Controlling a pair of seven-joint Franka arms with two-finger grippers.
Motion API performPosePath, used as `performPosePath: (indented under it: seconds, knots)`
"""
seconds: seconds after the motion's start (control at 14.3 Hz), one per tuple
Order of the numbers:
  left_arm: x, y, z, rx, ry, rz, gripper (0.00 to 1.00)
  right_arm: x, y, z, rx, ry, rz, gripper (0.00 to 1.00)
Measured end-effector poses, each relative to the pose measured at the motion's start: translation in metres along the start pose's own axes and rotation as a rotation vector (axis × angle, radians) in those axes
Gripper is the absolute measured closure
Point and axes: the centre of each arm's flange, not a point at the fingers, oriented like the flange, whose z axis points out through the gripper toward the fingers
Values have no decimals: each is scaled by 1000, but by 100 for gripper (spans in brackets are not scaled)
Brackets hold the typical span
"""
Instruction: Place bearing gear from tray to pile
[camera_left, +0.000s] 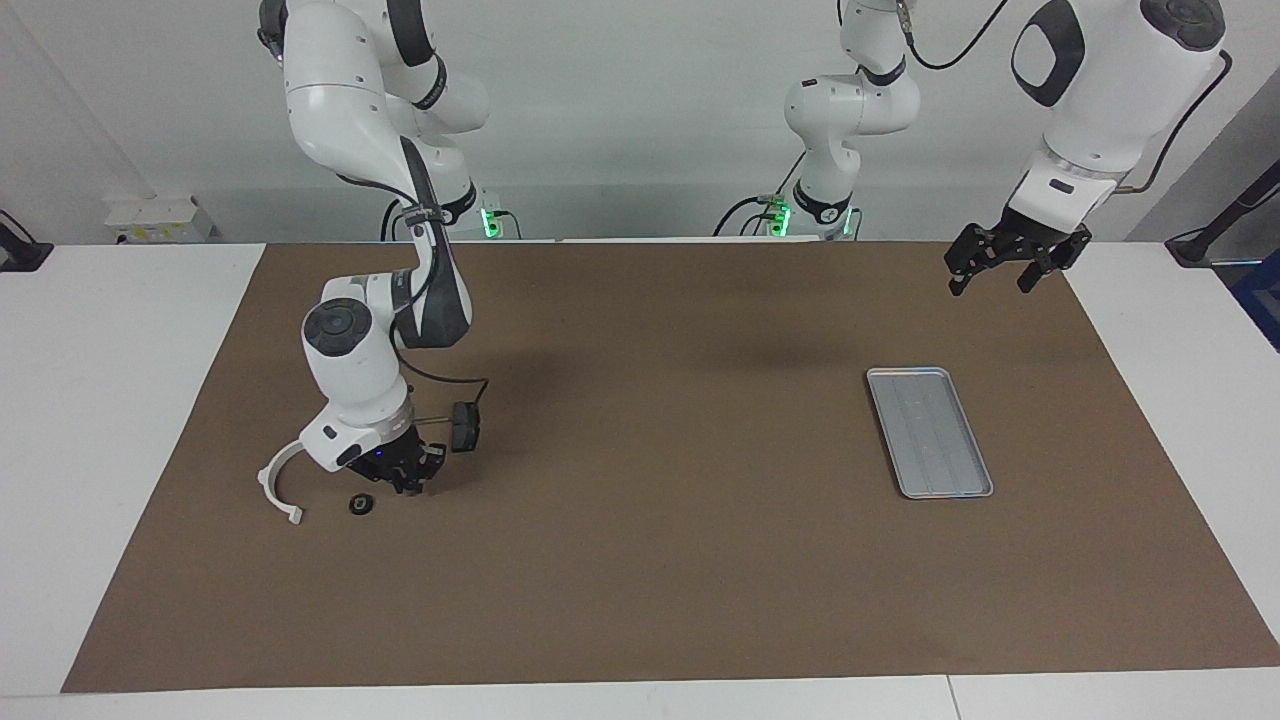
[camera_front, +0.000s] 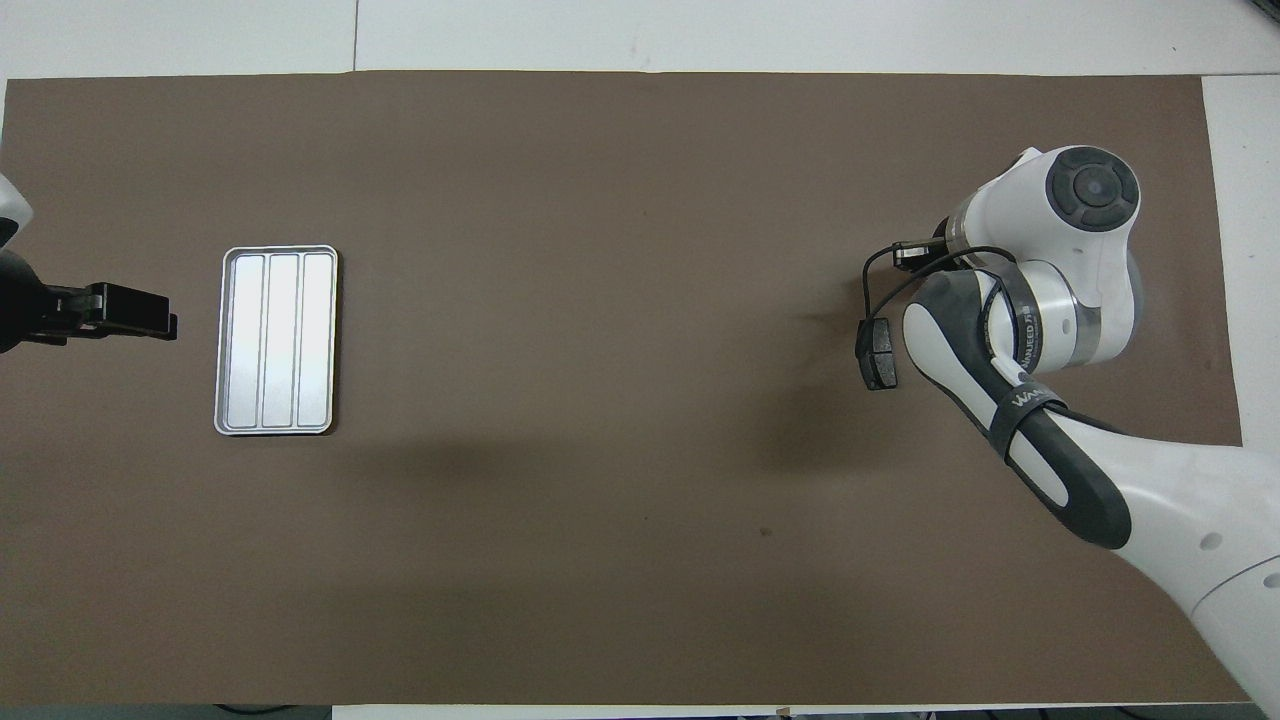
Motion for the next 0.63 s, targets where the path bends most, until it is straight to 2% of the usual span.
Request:
performPosePath:
  seconds: [0.63]
  knots:
    - [0,0,0,0,0,0,0,-3,0,9,5,21,0,76]
